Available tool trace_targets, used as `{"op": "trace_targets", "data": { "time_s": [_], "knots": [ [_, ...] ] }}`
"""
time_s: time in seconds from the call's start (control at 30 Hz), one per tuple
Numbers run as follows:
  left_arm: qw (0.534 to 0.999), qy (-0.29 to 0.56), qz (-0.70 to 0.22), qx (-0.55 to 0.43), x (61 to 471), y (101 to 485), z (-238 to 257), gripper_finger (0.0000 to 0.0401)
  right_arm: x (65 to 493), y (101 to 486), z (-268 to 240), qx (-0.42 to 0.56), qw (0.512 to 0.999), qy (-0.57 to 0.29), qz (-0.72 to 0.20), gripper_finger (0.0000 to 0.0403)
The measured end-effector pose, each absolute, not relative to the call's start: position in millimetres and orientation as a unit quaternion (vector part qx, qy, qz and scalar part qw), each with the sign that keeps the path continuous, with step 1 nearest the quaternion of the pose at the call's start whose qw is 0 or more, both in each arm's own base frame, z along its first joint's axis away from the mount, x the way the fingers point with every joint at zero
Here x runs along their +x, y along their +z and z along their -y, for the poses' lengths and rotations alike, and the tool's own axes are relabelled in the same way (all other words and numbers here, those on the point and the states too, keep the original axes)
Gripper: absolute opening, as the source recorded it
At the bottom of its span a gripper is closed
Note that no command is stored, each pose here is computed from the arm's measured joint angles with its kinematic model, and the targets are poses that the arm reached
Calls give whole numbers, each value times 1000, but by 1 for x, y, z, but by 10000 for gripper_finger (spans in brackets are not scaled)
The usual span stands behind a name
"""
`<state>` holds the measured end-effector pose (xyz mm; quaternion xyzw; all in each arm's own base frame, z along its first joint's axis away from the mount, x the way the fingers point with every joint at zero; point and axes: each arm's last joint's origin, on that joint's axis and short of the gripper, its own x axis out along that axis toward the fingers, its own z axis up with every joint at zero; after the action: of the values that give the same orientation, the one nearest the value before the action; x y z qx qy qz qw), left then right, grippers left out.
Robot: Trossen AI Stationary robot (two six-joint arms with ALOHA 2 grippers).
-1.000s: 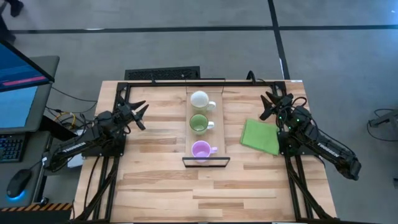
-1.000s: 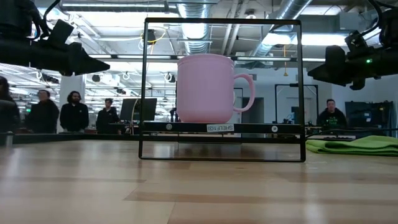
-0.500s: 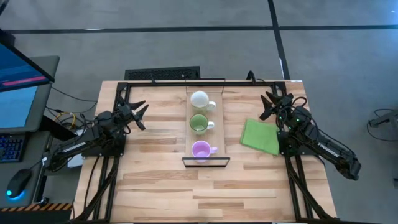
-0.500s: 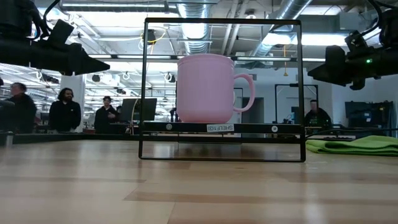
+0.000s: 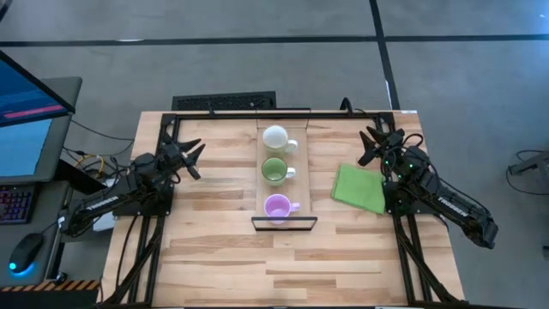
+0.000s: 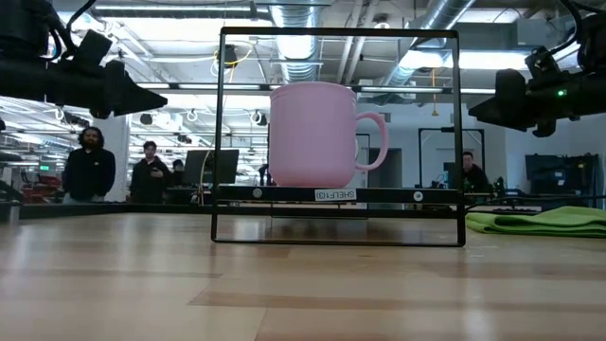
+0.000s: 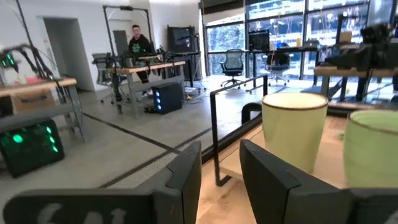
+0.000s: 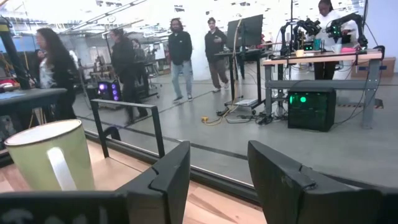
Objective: Stack small to large cups/mugs on shelf
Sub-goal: Return to Home Position
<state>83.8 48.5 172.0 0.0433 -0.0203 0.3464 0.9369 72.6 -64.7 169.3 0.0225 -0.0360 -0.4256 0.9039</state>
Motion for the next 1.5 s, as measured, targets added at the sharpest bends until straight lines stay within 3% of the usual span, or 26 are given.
{"op": "trace_targets", "data": {
  "time_s": [1.5],
  "knots": [
    [938,345,34,5,84,172,-48,103,73,169,65,22,904,-426,36,184]
  ]
}}
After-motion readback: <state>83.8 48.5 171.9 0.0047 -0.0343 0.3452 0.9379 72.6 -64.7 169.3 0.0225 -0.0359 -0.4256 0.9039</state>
